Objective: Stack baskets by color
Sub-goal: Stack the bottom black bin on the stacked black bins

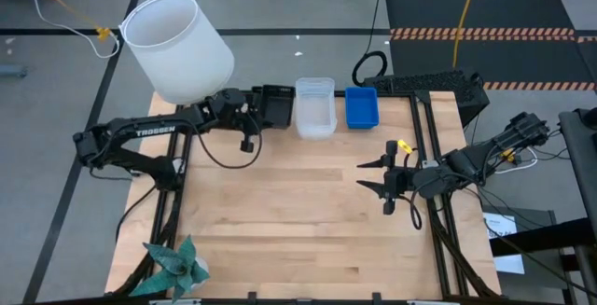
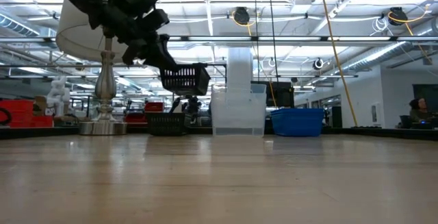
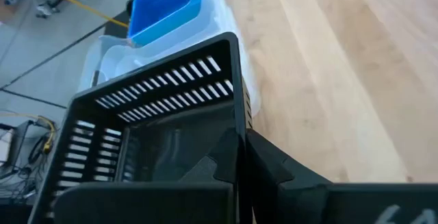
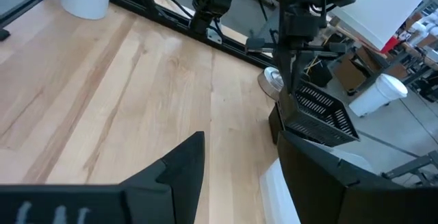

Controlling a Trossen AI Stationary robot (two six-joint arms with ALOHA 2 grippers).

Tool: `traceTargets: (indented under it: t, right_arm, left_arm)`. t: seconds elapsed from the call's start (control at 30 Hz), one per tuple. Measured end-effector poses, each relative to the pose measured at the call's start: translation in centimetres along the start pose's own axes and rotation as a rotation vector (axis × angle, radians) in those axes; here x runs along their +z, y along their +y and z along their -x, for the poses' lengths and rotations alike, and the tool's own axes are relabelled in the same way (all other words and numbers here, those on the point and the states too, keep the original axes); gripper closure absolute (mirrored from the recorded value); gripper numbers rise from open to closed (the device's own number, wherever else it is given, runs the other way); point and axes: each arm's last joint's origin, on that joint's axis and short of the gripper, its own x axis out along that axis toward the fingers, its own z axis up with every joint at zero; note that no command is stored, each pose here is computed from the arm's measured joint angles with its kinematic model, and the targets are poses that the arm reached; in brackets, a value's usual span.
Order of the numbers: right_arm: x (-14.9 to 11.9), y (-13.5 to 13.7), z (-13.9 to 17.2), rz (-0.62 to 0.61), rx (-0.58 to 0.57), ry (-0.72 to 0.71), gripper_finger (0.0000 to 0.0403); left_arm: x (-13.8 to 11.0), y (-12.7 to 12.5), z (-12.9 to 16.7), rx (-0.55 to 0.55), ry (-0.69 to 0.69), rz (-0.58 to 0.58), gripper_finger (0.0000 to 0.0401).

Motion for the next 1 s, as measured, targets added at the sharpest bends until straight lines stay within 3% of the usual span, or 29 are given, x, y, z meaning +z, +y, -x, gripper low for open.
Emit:
traceTargets:
  t: [0.4, 1.0]
  right_arm:
    - [-0.1, 0.0, 0.0, 0.004, 0.001, 0.006, 0.0225]
    - [-0.4, 0.1, 0.0, -0.018, 0.006, 0.036, 0.0225]
  left_arm:
    - [-3.4, 1.6, 0.5, 0.021, -0.020, 0.066, 0.0384]
    - [-3.4, 1.6, 0.5, -0.008, -0.045, 0.118, 0.0391]
